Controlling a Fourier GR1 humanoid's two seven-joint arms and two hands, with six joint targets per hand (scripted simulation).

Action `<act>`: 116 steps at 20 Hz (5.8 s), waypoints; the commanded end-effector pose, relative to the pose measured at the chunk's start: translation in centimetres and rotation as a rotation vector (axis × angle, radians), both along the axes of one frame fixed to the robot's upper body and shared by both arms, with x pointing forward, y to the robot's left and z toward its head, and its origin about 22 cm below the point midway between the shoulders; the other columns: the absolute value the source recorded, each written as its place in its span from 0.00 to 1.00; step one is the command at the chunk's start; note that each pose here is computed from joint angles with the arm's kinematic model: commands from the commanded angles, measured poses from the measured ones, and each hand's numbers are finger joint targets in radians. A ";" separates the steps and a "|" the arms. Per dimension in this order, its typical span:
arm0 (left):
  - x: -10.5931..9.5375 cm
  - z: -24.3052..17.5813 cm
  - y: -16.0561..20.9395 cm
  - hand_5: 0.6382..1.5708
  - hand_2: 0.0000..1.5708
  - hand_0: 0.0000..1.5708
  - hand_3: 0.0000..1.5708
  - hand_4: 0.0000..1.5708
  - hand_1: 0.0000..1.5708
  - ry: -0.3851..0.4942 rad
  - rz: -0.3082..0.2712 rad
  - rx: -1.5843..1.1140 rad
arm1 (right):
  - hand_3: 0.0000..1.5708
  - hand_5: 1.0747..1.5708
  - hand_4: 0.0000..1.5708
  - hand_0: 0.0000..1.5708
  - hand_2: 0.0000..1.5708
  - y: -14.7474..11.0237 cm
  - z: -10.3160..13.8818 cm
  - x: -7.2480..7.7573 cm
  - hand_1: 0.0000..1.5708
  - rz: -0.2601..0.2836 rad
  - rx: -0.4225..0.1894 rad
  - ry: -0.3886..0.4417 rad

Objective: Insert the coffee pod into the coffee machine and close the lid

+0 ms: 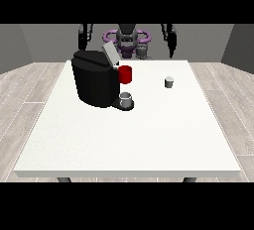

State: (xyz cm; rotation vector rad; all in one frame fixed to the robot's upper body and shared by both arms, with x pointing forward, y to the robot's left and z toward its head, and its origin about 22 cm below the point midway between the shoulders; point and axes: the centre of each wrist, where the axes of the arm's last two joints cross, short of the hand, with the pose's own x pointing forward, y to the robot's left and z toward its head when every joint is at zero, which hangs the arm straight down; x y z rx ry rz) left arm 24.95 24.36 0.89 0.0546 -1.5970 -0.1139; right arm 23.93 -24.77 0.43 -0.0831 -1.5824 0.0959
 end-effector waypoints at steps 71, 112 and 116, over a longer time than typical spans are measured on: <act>10.0 -2.9 11.0 1.00 0.62 0.53 0.47 0.25 0.53 0.113 0.032 0.793 | 0.00 1.00 0.32 0.00 0.00 3.5 -0.3 4.8 0.00 -0.135 0.099 -0.075; 20.0 18.2 4.9 1.00 0.77 0.65 0.78 0.32 0.65 -0.185 -0.082 0.863 | 0.00 1.00 0.31 0.00 0.00 4.2 0.5 6.7 0.00 -0.056 0.100 -0.040; 20.1 19.3 5.5 1.00 0.79 0.77 0.76 0.31 0.77 -0.201 -0.027 0.823 | 0.00 1.00 0.32 0.00 0.00 4.0 0.2 5.8 0.00 -0.046 0.101 -0.074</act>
